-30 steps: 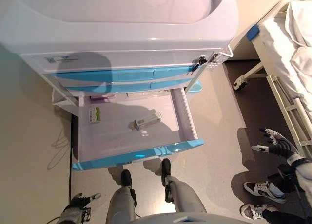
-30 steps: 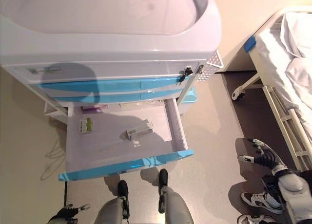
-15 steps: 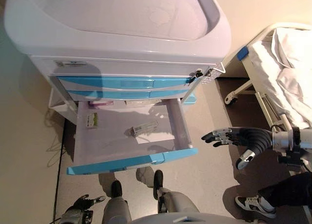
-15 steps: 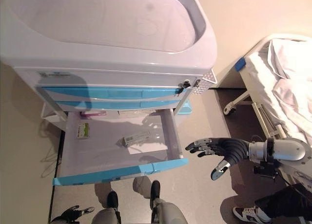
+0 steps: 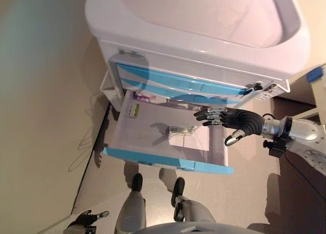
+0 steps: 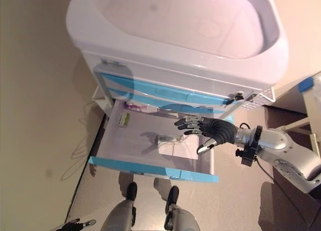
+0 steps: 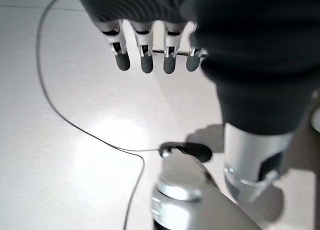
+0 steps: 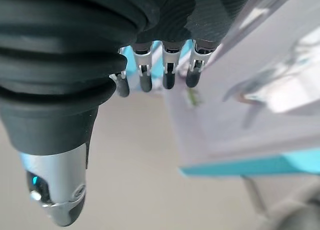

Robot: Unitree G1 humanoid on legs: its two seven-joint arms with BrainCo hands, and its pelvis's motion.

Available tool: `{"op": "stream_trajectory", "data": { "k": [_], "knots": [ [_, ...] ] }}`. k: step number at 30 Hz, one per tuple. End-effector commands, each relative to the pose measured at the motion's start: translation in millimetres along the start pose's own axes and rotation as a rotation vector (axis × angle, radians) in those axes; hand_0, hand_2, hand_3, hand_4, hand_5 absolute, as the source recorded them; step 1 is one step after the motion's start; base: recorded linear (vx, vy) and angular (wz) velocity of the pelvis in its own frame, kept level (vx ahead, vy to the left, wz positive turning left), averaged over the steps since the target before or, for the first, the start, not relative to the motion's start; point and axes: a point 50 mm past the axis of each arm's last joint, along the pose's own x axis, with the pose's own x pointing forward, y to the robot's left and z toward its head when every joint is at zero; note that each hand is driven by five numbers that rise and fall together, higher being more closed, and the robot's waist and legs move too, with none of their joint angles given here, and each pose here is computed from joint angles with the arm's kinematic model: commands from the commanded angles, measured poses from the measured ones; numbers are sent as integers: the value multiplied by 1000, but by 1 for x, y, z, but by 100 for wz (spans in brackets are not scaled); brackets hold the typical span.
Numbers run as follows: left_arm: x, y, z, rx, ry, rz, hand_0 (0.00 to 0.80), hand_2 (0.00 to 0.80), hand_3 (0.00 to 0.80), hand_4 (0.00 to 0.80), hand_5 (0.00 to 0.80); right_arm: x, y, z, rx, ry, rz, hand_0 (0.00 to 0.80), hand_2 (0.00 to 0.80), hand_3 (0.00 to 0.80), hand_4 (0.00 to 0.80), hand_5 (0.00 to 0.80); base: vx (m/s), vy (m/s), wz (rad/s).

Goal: Open the drawer and pick up the medicine

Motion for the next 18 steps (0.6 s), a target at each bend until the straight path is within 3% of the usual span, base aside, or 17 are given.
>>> {"op": "stream_trajectory", "data": {
  "k": [1, 5, 11, 14, 15, 17, 18],
  "knots": [
    [-1, 7, -7, 34, 25, 45, 0, 0, 0, 0, 0, 9, 6, 2, -14, -160, -98, 0, 0, 0, 0, 0, 18, -15, 24],
    [0, 3, -2, 23, 12, 58, 0, 0, 0, 0, 0, 20, 9, -21, 111, -237, -243, 0, 0, 0, 0, 0, 18, -8, 37],
    [1, -2, 7, 1, -13, 73, 0, 0, 0, 0, 0, 42, 8, -40, 71, -214, -388, 0, 0, 0, 0, 0, 9, 5, 16],
    [1, -6, 15, -8, -46, 86, 0, 0, 0, 0, 0, 49, -2, -34, -207, -167, -499, 0, 0, 0, 0, 0, 9, 10, 4],
    [1, -6, 15, -8, -46, 86, 0, 0, 0, 0, 0, 49, -2, -34, -208, -167, -499, 0, 0, 0, 0, 0, 0, 0, 0],
    [1, -7, 22, 1, -85, 98, 0, 0, 0, 0, 0, 51, -5, -32, -469, -100, -550, 0, 0, 0, 0, 0, 0, 0, 0],
    [1, -7, 22, 1, -85, 98, 0, 0, 0, 0, 0, 51, -5, -32, -469, -100, -550, 0, 0, 0, 0, 0, 0, 0, 0]
  ]
}}
